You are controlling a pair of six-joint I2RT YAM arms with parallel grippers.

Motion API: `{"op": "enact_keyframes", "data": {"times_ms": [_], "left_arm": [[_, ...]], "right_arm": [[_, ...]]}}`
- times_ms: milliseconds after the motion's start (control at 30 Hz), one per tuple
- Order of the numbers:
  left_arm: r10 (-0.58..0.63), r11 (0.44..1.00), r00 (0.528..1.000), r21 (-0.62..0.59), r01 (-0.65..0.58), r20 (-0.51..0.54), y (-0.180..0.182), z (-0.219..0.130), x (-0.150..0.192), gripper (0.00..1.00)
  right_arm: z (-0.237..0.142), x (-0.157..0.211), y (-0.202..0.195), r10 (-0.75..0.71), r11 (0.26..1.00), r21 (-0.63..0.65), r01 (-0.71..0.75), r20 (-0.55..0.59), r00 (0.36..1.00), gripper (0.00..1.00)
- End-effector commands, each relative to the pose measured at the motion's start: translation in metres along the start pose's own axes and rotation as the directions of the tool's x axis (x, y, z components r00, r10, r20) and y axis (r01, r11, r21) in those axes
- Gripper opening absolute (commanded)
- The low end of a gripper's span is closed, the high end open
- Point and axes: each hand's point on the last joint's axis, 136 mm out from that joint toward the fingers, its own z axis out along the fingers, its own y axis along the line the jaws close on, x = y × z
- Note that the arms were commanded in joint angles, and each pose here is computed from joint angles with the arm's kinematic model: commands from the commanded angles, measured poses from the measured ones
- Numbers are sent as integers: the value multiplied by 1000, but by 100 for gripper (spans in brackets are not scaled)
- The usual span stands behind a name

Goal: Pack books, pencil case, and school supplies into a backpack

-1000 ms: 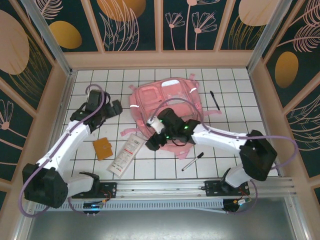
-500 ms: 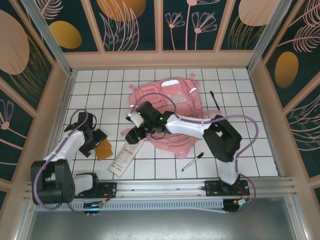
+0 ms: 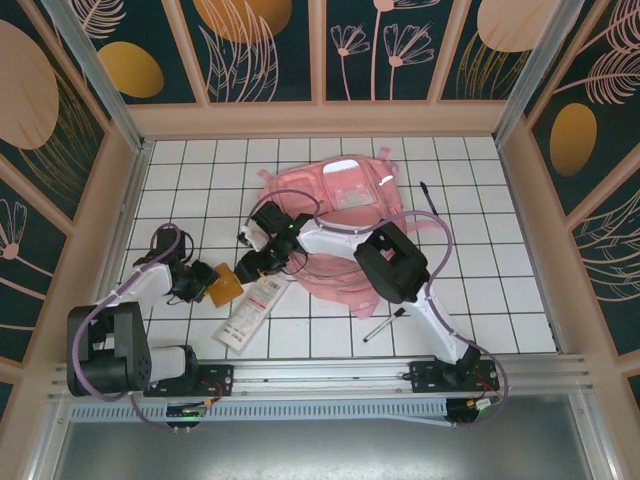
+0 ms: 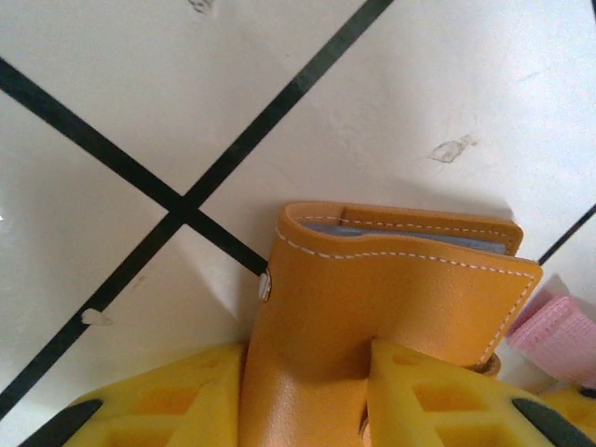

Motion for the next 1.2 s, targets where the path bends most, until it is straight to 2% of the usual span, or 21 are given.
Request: {"op": "enact_keyframes", "data": {"times_ms": [0,167,300,500,700,833,933,967,1067,1167], "left_arm": [[-28,999,985,37,35,-172,6,20,38,32],[-35,997,979,55,47,-199,8,26,44,31],[-29,992,974,116,57,-226,-4,24,47,27],[-4,983,964,176,53,-266,-19,19,50,26],[12,969,962,239,55,-272,-33,14,48,26],[-2,962,965,264,73,-261,-36,9,49,27],[0,952,968,297,77,-249,-43,4,48,27],[2,950,967,302,78,-255,-44,2,49,28],[7,950,973,304,66,-232,-48,-7,46,35],[36,952,990,306,8,-137,-53,-21,32,63]], "right_arm": [[-1,-5,-20,103,994,48,-103,-9,995,59],[12,-20,-27,103,994,35,-103,-10,995,56],[24,-20,-22,109,994,-12,-110,-41,993,49],[31,-14,-14,99,993,-50,-104,-90,991,37],[31,-3,-1,50,995,-83,-61,-126,991,34],[28,-2,6,54,991,-111,-69,-136,989,20],[22,-8,3,51,996,-71,-59,-107,993,4],[20,-11,2,59,996,-57,-64,-95,994,2],[2,-26,12,48,997,-51,-49,-14,999,0],[-31,-50,21,35,999,-7,-34,112,993,0]]}}
